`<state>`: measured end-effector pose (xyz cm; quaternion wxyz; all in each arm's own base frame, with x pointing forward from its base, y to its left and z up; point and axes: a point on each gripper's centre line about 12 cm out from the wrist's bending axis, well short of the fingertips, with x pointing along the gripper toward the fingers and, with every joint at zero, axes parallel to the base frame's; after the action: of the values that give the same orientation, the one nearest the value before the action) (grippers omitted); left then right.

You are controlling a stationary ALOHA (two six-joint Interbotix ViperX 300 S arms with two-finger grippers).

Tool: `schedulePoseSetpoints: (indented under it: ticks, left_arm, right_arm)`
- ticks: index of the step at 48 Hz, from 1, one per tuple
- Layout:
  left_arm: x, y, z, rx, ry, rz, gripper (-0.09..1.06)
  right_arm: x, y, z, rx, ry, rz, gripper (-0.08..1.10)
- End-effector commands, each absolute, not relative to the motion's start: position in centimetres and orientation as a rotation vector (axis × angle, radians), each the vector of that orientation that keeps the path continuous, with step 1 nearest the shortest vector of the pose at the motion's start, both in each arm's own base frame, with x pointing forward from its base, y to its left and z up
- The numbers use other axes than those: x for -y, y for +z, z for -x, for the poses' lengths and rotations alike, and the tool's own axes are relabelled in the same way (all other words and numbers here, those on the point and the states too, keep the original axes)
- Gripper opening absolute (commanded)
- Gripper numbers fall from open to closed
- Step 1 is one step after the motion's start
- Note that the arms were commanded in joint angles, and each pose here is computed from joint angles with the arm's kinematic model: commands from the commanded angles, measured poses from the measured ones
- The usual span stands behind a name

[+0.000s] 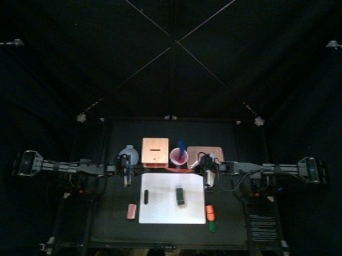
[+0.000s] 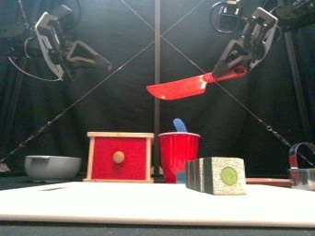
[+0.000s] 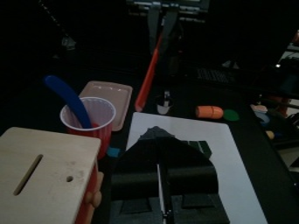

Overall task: Place sushi on board then cut the sushi with the knife then place the pieces on the plate
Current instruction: Grasp knife edge with left hand

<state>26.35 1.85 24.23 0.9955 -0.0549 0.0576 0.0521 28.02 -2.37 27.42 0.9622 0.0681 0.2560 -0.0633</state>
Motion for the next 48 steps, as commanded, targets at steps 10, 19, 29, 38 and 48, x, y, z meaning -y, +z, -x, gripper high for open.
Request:
schedulePoseSetpoints:
  ticks: [10,19,29,38,48]
  left_arm:
    - [-0.9,24.8,-28.0,-0.128,0.068,0.114,0.56]
    - [-0.8,24.4,-30.1,-0.188,0.064,0.111,0.90]
    - [-0.7,22.8,-32.9,-0.292,0.060,0.105,1.02]
    - [-0.6,21.7,-35.0,-0.333,0.042,0.057,1.02]
    - [-0.6,21.3,-36.6,-0.347,0.029,0.027,1.02]
  right_arm:
    - [1.3,26.1,-28.8,-0.479,-0.082,-0.139,0.38]
    - [1.0,25.8,-29.3,-0.469,-0.069,-0.138,0.38]
    - [0.6,25.6,-29.3,-0.465,-0.056,-0.140,0.38]
    - [0.4,25.4,-29.2,-0.457,-0.049,-0.137,0.38]
    - [0.4,25.1,-29.1,-0.452,-0.046,-0.139,0.38]
